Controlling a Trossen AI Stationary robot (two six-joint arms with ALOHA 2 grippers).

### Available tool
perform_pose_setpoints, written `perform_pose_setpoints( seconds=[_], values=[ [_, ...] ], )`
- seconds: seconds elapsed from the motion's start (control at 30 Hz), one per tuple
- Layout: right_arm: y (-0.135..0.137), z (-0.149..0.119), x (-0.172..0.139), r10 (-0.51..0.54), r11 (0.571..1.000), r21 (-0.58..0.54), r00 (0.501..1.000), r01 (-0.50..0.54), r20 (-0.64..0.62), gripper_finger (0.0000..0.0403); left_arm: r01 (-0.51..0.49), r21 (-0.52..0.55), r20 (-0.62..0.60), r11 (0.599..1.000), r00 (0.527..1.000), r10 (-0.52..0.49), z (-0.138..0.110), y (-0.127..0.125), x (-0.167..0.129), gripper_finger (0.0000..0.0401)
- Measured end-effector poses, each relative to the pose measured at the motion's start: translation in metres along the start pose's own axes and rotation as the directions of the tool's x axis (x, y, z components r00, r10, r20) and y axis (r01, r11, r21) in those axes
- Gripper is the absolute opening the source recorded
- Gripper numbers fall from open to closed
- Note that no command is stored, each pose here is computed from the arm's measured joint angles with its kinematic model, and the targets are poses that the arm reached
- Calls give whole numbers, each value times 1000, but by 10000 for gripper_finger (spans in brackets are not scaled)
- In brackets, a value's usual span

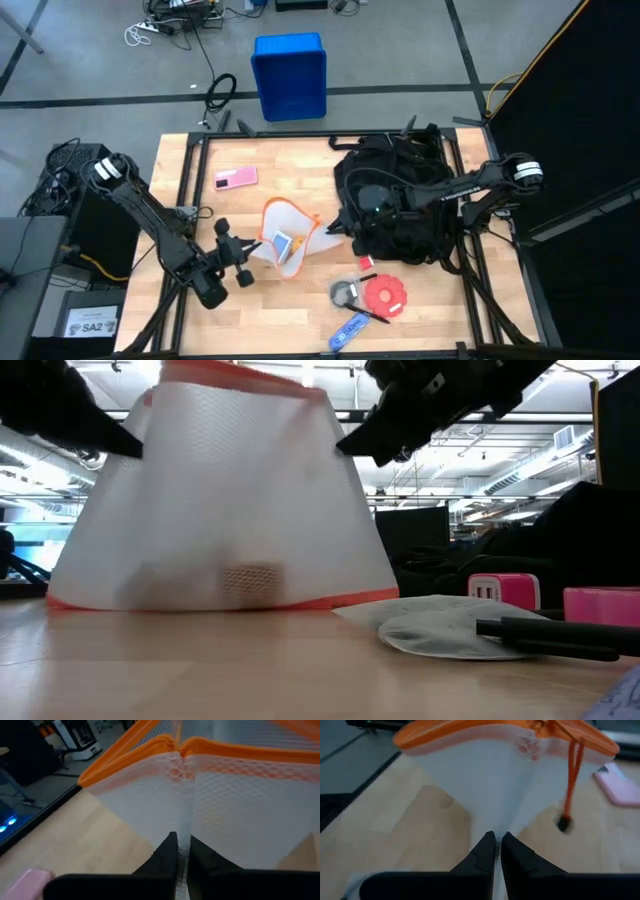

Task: Unpack backpack
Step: Adjust the zip bag

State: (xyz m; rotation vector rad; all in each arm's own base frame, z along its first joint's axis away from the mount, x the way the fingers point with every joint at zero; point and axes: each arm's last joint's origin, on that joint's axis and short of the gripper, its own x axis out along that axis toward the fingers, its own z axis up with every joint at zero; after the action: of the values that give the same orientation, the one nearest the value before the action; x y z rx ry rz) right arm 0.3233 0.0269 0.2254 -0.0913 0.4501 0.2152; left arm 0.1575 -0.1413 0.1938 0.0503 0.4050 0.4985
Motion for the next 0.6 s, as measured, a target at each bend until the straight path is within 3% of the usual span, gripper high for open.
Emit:
perform_pose_setpoints(
  seconds=[0.4,0.6],
  values=[
    [23,-7,3,-123,990,-61,992,124,26,0,36,-100,6,994,999,-36,-33,12,9,0],
    [17,-27,1,-145,989,-9,988,146,50,0,175,-126,86,977,983,-165,-41,17,11,0]
  ],
)
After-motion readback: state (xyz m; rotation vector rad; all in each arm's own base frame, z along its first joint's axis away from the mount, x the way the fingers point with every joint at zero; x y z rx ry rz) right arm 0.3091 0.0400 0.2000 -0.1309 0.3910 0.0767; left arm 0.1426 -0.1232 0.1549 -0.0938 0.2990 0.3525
